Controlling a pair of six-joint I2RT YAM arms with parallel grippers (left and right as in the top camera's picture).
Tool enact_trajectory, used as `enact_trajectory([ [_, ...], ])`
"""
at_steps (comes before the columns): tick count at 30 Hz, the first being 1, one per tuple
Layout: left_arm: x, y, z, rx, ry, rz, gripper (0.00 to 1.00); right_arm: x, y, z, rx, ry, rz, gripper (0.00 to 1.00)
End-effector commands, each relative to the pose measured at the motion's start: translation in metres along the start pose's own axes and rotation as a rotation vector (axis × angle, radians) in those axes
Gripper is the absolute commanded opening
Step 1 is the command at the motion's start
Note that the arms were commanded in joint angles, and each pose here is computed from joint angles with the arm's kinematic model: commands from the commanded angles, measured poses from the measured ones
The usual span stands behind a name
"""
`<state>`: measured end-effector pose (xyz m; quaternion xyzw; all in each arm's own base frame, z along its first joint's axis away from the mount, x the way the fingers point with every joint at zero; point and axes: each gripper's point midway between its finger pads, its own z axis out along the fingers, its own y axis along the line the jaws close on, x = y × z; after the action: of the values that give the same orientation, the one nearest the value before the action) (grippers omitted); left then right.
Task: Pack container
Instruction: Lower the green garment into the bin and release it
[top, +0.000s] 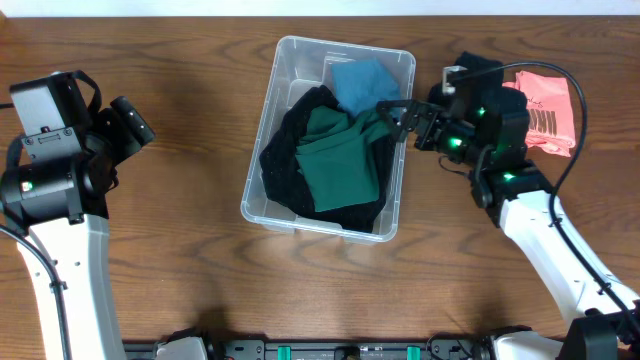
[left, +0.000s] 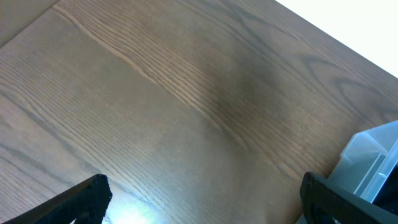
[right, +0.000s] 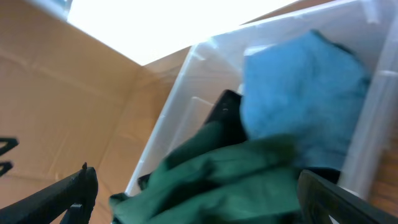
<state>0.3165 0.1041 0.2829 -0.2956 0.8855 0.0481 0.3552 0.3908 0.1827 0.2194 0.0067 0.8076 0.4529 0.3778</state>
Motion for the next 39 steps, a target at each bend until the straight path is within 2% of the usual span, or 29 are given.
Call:
enact_trajectory([
  [1, 0.001, 0.003, 0.003, -0.017, 0.006, 0.019, 0.98, 0.006, 0.032, 0.005, -0.099, 0.016, -0.095, 0.99],
  [2, 0.001, 0.003, 0.003, -0.017, 0.005, 0.02, 0.98, 0.006, 0.04, 0.005, -0.128, 0.018, -0.112, 0.97],
  [3, 0.001, 0.003, 0.003, -0.017, 0.005, 0.019, 0.98, 0.005, 0.049, 0.005, -0.169, 0.015, -0.135, 0.77],
  [4, 0.001, 0.003, 0.003, -0.017, 0.005, 0.019, 0.98, 0.003, 0.056, 0.004, -0.199, 0.006, -0.159, 0.51],
  [5, 0.001, 0.003, 0.003, -0.017, 0.005, 0.019, 0.98, 0.001, 0.06, 0.003, -0.214, -0.005, -0.173, 0.31],
  [6, 0.001, 0.003, 0.003, -0.017, 0.005, 0.019, 0.98, -0.002, 0.065, 0.002, -0.236, -0.013, -0.189, 0.27],
  [7, 0.001, 0.003, 0.003, -0.017, 0.006, 0.019, 0.98, -0.002, 0.069, 0.001, -0.252, -0.013, -0.189, 0.33],
  [8, 0.001, 0.003, 0.003, -0.017, 0.005, 0.02, 0.98, -0.002, 0.072, 0.001, -0.262, -0.012, -0.183, 0.32],
  [12, 0.001, 0.003, 0.003, -0.017, 0.006, 0.019, 0.98, 0.014, 0.089, 0.007, -0.305, 0.029, -0.185, 0.23],
  [16, 0.001, 0.003, 0.003, -0.017, 0.005, 0.019, 0.98, 0.037, 0.098, 0.018, -0.298, 0.082, -0.187, 0.18],
  [19, 0.001, 0.003, 0.003, -0.017, 0.005, 0.02, 0.98, 0.046, 0.075, 0.034, -0.174, 0.077, -0.169, 0.13],
  [25, 0.001, 0.003, 0.003, -0.017, 0.006, 0.019, 0.98, 0.058, 0.037, 0.069, -0.047, 0.061, -0.153, 0.02],
  [31, 0.001, 0.003, 0.003, -0.017, 0.005, 0.019, 0.98, 0.074, 0.0, 0.103, 0.004, 0.054, -0.032, 0.01],
  [39, 0.001, 0.003, 0.003, -0.017, 0.006, 0.019, 0.98, 0.126, -0.028, 0.132, 0.039, 0.155, 0.099, 0.01],
])
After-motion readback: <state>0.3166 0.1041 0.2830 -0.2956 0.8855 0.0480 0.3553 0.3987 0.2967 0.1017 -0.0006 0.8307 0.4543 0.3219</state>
